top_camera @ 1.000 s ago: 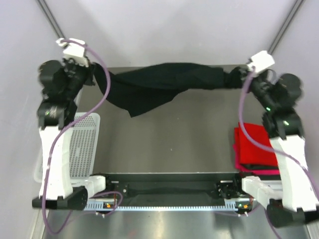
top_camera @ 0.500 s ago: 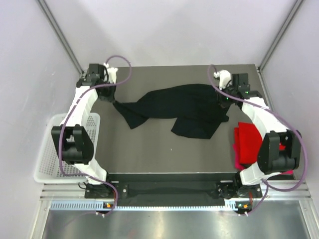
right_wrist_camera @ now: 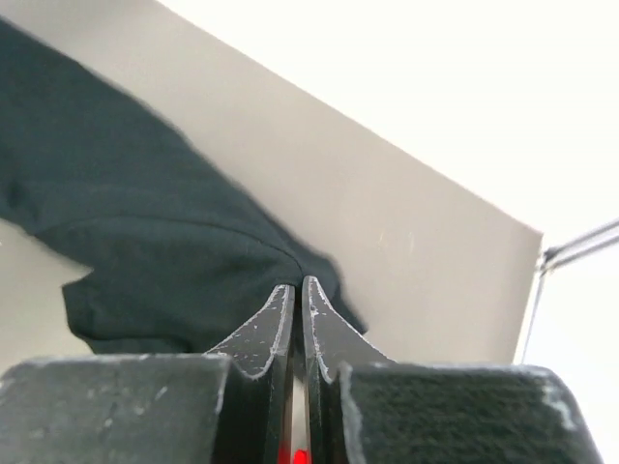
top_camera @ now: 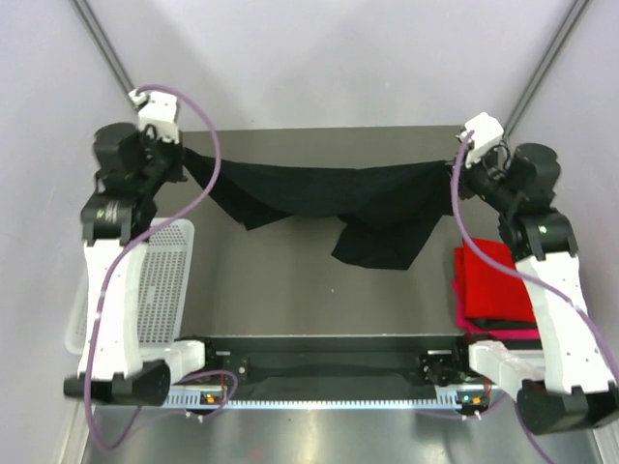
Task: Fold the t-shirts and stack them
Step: Flatten the tshirt out
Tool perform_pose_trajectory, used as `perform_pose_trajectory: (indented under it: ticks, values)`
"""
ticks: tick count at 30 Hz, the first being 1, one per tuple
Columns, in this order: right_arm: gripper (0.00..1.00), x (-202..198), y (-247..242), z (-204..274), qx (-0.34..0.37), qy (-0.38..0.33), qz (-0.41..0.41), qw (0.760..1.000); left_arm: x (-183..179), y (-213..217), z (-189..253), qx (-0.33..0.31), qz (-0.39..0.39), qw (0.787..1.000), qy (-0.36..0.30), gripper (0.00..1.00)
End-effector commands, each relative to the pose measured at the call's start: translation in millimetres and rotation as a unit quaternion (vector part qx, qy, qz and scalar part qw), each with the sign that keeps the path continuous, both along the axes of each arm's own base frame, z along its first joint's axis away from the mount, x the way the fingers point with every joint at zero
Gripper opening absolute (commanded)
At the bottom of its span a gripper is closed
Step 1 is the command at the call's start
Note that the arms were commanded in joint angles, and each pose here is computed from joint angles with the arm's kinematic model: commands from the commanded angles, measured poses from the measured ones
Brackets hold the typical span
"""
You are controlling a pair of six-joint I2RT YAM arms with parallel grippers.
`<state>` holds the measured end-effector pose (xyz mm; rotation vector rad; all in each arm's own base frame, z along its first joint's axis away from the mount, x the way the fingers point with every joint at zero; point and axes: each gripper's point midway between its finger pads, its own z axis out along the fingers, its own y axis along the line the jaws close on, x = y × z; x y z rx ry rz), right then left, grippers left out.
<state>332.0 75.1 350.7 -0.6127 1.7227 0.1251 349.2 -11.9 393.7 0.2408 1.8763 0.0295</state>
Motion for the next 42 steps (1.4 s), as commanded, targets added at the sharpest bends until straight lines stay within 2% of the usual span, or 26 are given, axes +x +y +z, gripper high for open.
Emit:
perform_pose_trajectory:
  ticks: [1, 4, 7, 8, 10, 11, 13, 14, 16, 17, 19, 20, 21, 22, 23, 24, 28, 29, 30, 31, 36, 40, 42]
  values:
    - [0.00, -34, 7, 25, 0.000, -0.038, 0.032, 0.999, -21, 15, 39, 0.032, 0.029, 0.996, -0.074, 0.00]
    - [0.00, -31, 6, 17, 0.000, -0.024, 0.026, 0.999, -19, 19, 45, 0.048, 0.032, 0.995, -0.084, 0.00]
    - [0.00, -7, 8, -10, 0.004, 0.008, 0.025, 1.000, 7, 24, 14, 0.057, 0.041, 0.997, -0.043, 0.00]
    - [0.00, 5, 12, -30, 0.004, 0.039, 0.028, 0.999, 22, 21, -11, 0.055, 0.035, 0.998, -0.009, 0.00]
    - [0.00, 19, 18, -53, 0.008, 0.070, 0.035, 0.997, 41, 21, -30, 0.051, 0.035, 0.998, 0.006, 0.00]
    - [0.00, 33, 21, -76, 0.005, 0.102, 0.036, 0.994, 54, 20, -56, 0.045, 0.035, 0.998, 0.036, 0.00]
    - [0.00, 50, 28, -96, -0.006, 0.122, 0.038, 0.992, 71, 20, -78, 0.041, 0.037, 0.997, 0.057, 0.00]
    - [0.00, 65, 31, -125, -0.020, 0.157, 0.037, 0.987, 87, 19, -98, 0.035, 0.039, 0.995, 0.081, 0.00]
    - [0.00, 88, 37, -130, -0.035, 0.167, 0.034, 0.985, 102, 12, -114, 0.023, 0.023, 0.994, 0.100, 0.00]
    - [0.00, 104, 40, -155, -0.041, 0.198, 0.034, 0.979, 114, 10, -124, 0.016, 0.025, 0.994, 0.110, 0.00]
    - [0.00, 133, 44, -140, -0.037, 0.181, 0.026, 0.982, 125, 7, -129, 0.008, 0.026, 0.993, 0.113, 0.00]
    - [0.00, 147, 45, -160, -0.042, 0.200, 0.022, 0.979, 131, 6, -131, 0.002, 0.028, 0.993, 0.112, 0.00]
    - [0.05, 164, 45, -145, -0.038, 0.181, 0.012, 0.983, 133, 5, -133, 0.000, 0.029, 0.993, 0.113, 0.00]
    - [0.12, 170, 45, -151, -0.042, 0.193, 0.006, 0.980, 134, 6, -134, 0.001, 0.032, 0.993, 0.116, 0.00]
    - [0.21, 178, 44, -167, -0.045, 0.211, -0.002, 0.976, 135, 7, -138, 0.000, 0.034, 0.992, 0.120, 0.00]
    - [0.32, 184, 41, -161, -0.043, 0.210, -0.019, 0.977, 132, 6, -141, 0.002, 0.033, 0.992, 0.125, 0.00]
    - [0.39, 157, 32, -164, -0.046, 0.207, -0.029, 0.977, 118, 4, -145, 0.005, 0.022, 0.992, 0.125, 0.00]
    - [0.40, 143, 30, -141, -0.043, 0.182, -0.026, 0.982, 110, 3, -147, 0.004, 0.020, 0.992, 0.128, 0.00]
    - [0.42, 124, 27, -158, -0.055, 0.202, -0.017, 0.978, 104, 3, -148, 0.002, 0.019, 0.991, 0.131, 0.00]
    - [0.42, 108, 26, -144, -0.057, 0.191, -0.010, 0.980, 101, 1, -149, 0.000, 0.015, 0.991, 0.132, 0.00]
    - [0.37, 36, 21, -181, -0.091, 0.279, 0.045, 0.955, 84, -4, -148, -0.013, 0.008, 0.992, 0.129, 0.00]
    - [0.43, 19, 12, -197, -0.096, 0.318, 0.039, 0.943, 73, -3, -155, -0.019, 0.013, 0.991, 0.129, 0.00]
    - [0.44, 11, 13, -213, -0.096, 0.365, 0.046, 0.925, 69, -4, -155, -0.020, 0.011, 0.991, 0.129, 0.00]
